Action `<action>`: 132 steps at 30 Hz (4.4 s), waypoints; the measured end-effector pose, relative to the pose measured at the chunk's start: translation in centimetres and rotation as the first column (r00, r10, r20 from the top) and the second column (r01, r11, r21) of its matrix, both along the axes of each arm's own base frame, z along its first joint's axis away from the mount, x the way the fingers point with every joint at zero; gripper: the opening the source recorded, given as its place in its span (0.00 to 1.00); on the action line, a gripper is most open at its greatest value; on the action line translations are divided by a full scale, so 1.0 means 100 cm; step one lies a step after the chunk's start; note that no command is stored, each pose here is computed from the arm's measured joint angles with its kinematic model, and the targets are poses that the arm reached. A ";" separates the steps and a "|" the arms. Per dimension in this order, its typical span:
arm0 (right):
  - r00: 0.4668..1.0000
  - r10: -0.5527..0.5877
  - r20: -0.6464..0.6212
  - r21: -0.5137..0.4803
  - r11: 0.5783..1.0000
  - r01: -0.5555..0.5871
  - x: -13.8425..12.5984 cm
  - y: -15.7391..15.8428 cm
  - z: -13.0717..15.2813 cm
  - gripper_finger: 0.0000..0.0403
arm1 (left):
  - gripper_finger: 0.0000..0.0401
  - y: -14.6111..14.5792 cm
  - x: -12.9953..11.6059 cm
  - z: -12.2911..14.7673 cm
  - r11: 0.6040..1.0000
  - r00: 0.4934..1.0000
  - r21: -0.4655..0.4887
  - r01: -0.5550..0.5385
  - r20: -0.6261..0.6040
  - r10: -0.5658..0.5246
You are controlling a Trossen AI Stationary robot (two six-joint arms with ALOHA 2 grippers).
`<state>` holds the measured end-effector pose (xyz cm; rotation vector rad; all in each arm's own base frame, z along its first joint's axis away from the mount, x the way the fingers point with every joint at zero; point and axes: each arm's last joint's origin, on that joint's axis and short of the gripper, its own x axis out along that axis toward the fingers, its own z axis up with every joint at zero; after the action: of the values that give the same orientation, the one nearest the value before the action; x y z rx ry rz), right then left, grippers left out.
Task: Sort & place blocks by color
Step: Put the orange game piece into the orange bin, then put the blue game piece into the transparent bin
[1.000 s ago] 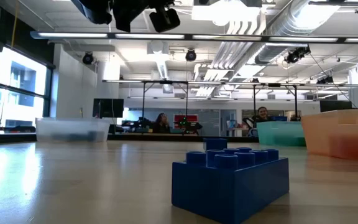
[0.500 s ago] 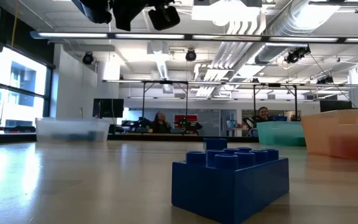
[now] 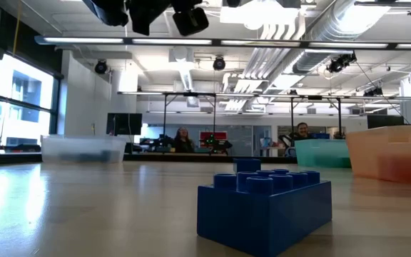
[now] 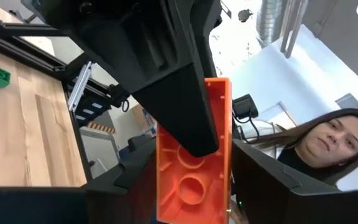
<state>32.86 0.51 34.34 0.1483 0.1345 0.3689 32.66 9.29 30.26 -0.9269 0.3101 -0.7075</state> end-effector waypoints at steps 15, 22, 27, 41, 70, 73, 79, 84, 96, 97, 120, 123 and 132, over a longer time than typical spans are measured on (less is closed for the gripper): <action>0.953 0.008 -0.304 0.084 0.996 0.019 -0.004 0.017 -0.028 0.18 | 0.57 0.011 -0.004 -0.012 1.000 0.996 0.016 -0.006 -0.087 0.008; 0.908 -0.003 -0.419 0.123 0.991 0.060 -0.010 0.024 -0.034 0.18 | 0.56 0.015 -0.005 -0.014 0.999 0.997 0.039 -0.024 -0.072 0.026; 0.788 -0.052 -0.614 0.110 0.982 0.150 -0.021 0.029 -0.051 0.18 | 0.56 0.018 -0.006 -0.014 0.997 0.998 0.066 -0.046 -0.050 0.049; 0.300 -0.140 -0.944 -0.031 0.939 0.341 -0.064 0.044 -0.080 0.18 | 0.56 0.019 -0.005 -0.024 0.985 0.991 0.140 -0.103 -0.068 0.113; -0.218 -0.326 -0.920 -0.392 0.770 0.503 -0.144 0.056 -0.091 0.18 | 0.56 0.022 -0.012 -0.054 0.926 0.858 0.234 -0.296 -0.361 0.366; -0.312 -0.301 -0.901 -0.426 0.752 0.503 -0.151 0.055 -0.107 0.18 | 0.56 0.021 -0.014 -0.060 0.915 0.831 0.280 -0.291 -0.399 0.387; -0.414 -0.291 -0.863 -0.486 0.704 0.518 -0.162 0.052 -0.127 0.18 | 0.56 0.017 -0.017 -0.068 0.866 0.790 0.412 -0.282 -0.412 0.453; -0.463 -0.305 -0.832 -0.535 0.659 0.528 -0.168 0.050 -0.137 0.21 | 0.56 0.010 -0.017 -0.071 0.835 0.776 0.484 -0.262 -0.409 0.480; -0.461 -0.261 -0.848 -0.507 0.652 0.564 -0.167 0.051 -0.143 0.27 | 0.56 -0.009 -0.027 -0.081 0.783 0.701 0.608 -0.131 -0.501 0.507; -0.456 -0.252 -0.854 -0.497 0.655 0.568 -0.166 0.051 -0.143 0.29 | 0.56 -0.011 -0.027 -0.079 0.779 0.705 0.614 -0.128 -0.496 0.507; -0.117 -0.452 -0.884 -0.371 0.529 0.763 -0.129 0.053 -0.099 0.51 | 0.56 -0.028 -0.093 0.007 0.558 0.630 0.729 -0.396 -0.226 0.743; -0.028 -0.536 -0.844 -0.355 0.519 0.777 -0.122 0.052 -0.082 0.51 | 0.56 -0.029 -0.100 0.015 0.534 0.615 0.724 -0.438 -0.192 0.765; 0.269 -0.635 -0.724 -0.327 0.659 0.677 -0.100 0.051 -0.045 0.51 | 0.56 -0.032 -0.111 0.024 0.535 0.566 0.671 -0.514 -0.204 0.799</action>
<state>22.84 5.58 29.87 0.4044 0.9596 -0.6133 21.55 6.12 32.69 -0.5673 0.5244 0.4015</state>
